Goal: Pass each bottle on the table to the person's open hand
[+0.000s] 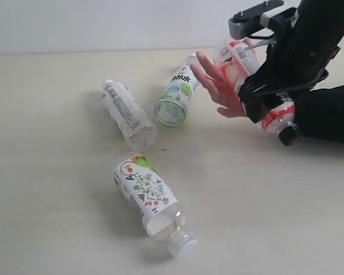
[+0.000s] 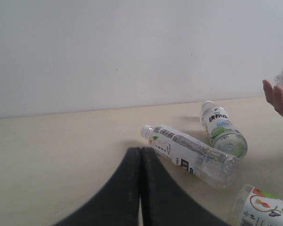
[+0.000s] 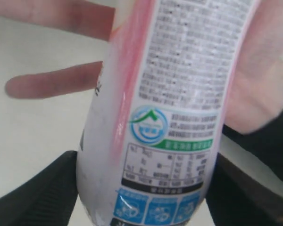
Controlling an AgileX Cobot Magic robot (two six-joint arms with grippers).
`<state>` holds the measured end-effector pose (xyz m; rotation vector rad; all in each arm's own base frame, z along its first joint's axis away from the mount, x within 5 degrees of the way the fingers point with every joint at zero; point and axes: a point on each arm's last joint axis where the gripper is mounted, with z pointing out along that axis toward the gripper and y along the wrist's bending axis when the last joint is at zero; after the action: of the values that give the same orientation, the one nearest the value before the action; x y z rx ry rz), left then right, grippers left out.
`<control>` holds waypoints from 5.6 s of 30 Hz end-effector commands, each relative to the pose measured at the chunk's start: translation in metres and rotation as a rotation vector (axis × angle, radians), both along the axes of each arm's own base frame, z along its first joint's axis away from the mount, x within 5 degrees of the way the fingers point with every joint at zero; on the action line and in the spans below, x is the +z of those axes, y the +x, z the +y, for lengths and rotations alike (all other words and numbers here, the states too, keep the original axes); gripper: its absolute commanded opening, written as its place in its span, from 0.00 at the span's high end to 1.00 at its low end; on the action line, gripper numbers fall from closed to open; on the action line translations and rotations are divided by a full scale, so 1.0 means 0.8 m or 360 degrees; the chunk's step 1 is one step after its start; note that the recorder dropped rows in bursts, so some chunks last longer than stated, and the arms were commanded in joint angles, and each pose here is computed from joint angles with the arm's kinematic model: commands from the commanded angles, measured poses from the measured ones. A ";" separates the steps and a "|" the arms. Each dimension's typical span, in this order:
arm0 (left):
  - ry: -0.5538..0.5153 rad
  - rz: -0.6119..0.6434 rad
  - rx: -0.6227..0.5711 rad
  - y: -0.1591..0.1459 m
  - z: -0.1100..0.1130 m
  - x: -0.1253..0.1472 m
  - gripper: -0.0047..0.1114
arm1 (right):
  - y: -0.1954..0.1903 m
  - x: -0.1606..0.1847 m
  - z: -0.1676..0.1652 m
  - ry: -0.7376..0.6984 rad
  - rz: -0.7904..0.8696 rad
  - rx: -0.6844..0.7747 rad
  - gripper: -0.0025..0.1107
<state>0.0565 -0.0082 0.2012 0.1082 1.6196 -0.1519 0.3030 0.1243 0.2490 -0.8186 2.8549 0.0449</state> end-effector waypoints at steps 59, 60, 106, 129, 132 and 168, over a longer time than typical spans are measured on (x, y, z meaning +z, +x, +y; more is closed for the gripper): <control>-0.0015 0.0001 0.0003 0.000 0.000 0.000 0.96 | 0.011 0.026 0.006 0.0184 -0.0291 -0.0090 0.12; -0.0015 0.0001 0.0003 0.000 0.000 0.000 0.96 | 0.005 0.033 0.004 0.0191 -0.0287 -0.0089 0.12; -0.0015 0.0001 0.0003 0.000 0.000 0.000 0.96 | -0.323 0.021 -0.126 0.1035 -0.1885 -0.0127 0.98; -0.0015 0.0001 0.0003 0.000 0.000 0.000 0.96 | -0.337 0.027 -0.132 0.1100 -0.2026 -0.0119 0.98; -0.0015 0.0001 0.0003 0.000 0.000 0.000 0.96 | -0.337 0.026 -0.132 0.1100 -0.2018 -0.0121 0.98; -0.0015 0.0001 0.0003 0.000 0.000 0.000 0.96 | -0.336 0.018 -0.131 0.1062 -0.1958 -0.0111 0.98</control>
<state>0.0565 -0.0082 0.2012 0.1082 1.6196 -0.1519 0.0331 0.0195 0.2665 -0.3629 1.5368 0.3381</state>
